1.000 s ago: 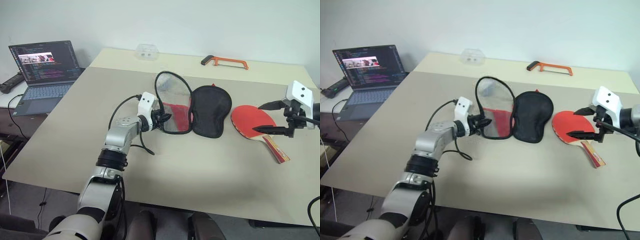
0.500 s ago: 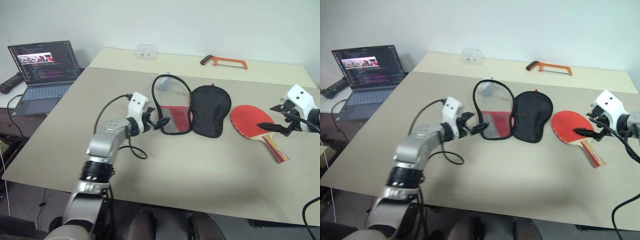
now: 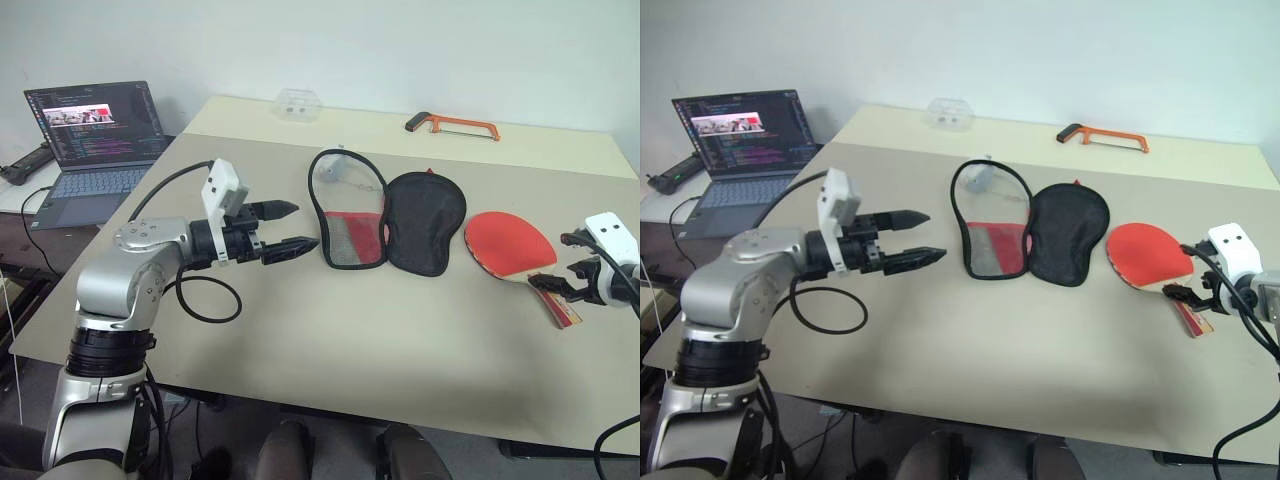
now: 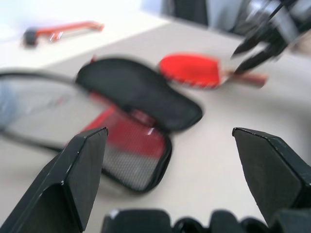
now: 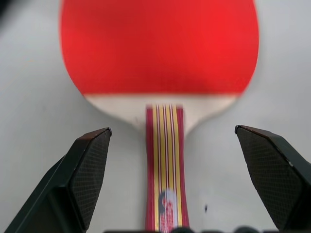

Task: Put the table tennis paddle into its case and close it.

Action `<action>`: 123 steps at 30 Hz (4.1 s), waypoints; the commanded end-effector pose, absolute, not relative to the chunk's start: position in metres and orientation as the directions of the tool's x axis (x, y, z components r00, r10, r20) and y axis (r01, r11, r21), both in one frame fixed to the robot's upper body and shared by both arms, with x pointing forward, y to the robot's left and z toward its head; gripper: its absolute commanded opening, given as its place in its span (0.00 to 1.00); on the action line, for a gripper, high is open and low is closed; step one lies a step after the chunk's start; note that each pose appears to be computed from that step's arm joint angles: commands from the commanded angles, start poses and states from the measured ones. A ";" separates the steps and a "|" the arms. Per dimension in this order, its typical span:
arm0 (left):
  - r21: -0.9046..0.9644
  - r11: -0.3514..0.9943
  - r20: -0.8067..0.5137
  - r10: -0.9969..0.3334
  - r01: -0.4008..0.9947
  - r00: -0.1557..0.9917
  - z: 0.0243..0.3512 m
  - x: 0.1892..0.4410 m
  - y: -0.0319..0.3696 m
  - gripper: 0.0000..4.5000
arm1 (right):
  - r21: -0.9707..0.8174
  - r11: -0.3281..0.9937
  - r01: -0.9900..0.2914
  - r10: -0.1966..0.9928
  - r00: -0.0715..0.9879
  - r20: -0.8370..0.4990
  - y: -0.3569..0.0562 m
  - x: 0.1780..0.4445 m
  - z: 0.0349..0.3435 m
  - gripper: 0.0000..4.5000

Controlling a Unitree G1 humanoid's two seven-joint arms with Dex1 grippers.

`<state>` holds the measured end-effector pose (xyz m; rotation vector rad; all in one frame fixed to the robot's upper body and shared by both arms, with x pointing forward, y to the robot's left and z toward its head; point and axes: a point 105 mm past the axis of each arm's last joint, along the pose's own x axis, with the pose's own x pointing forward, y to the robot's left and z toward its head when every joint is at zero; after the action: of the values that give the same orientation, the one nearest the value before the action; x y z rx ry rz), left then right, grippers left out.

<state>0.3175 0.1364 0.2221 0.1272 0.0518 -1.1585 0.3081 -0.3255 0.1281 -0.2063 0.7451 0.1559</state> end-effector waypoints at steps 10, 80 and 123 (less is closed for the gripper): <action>0.089 0.322 -0.165 -0.928 0.942 0.333 0.222 0.294 0.141 1.00 | -0.022 0.985 -0.171 0.113 0.734 -0.670 -0.310 0.319 0.103 0.91; 0.112 0.492 -0.208 -0.838 0.864 0.504 0.204 0.297 0.165 1.00 | 0.219 0.966 0.140 -0.019 0.878 -0.479 -0.104 0.420 0.172 0.24; 0.210 0.767 -0.157 -0.586 0.607 0.795 0.204 0.352 0.222 1.00 | -0.031 0.923 -0.383 0.350 0.872 -0.341 -0.122 0.368 0.237 0.99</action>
<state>0.3490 0.2166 0.1897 0.2266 0.1451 -0.6772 0.3810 -0.1354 0.2248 -0.0739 0.3838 0.2531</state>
